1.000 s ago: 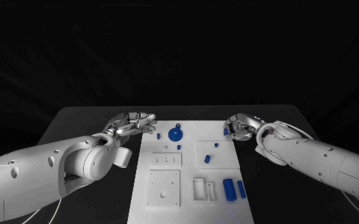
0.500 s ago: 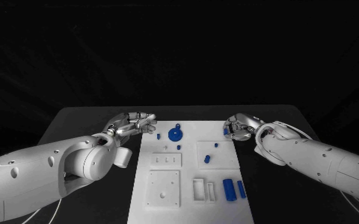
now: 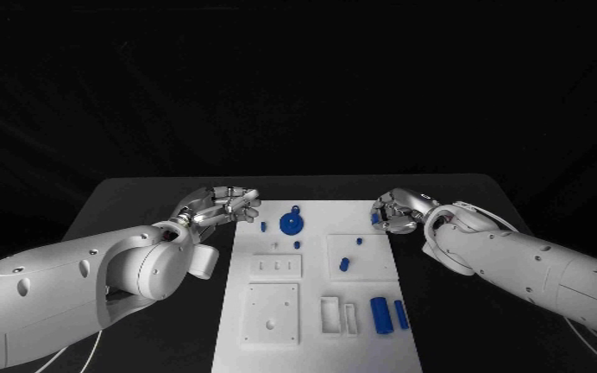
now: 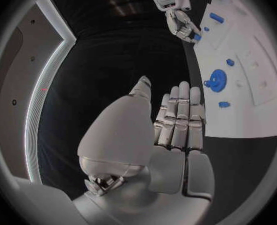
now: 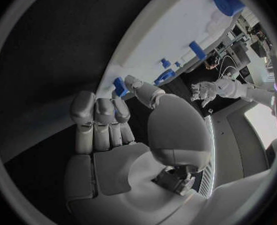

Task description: Assemble the parts on the task board

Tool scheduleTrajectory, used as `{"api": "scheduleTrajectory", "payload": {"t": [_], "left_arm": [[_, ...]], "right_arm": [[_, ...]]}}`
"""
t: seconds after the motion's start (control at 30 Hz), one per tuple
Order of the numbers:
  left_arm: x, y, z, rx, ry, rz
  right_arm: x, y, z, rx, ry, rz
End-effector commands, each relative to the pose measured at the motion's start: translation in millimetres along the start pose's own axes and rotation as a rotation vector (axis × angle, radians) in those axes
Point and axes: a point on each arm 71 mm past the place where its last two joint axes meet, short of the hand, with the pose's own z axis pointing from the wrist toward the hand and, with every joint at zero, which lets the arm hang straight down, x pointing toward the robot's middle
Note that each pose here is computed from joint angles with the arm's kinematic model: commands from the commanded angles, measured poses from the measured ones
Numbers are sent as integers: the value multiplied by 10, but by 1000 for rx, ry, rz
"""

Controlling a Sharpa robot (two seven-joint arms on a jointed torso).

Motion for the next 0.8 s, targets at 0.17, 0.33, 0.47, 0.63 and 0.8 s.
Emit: {"api": "scheduleTrajectory", "payload": {"t": [0.17, 0.33, 0.47, 0.63, 0.8], "left_arm": [[23, -10, 0, 9, 17, -9], [21, -11, 1, 10, 17, -9], [19, -11, 2, 10, 16, -9], [17, -11, 0, 9, 16, -9], [18, -10, 0, 9, 15, -9]], "right_arm": [[14, 3, 0, -2, -2, -6], [10, 4, -1, -7, -8, -13], [5, 9, -1, -9, -18, -22], [7, 21, 4, -10, -29, -25], [0, 33, 5, -10, -51, -30]]}}
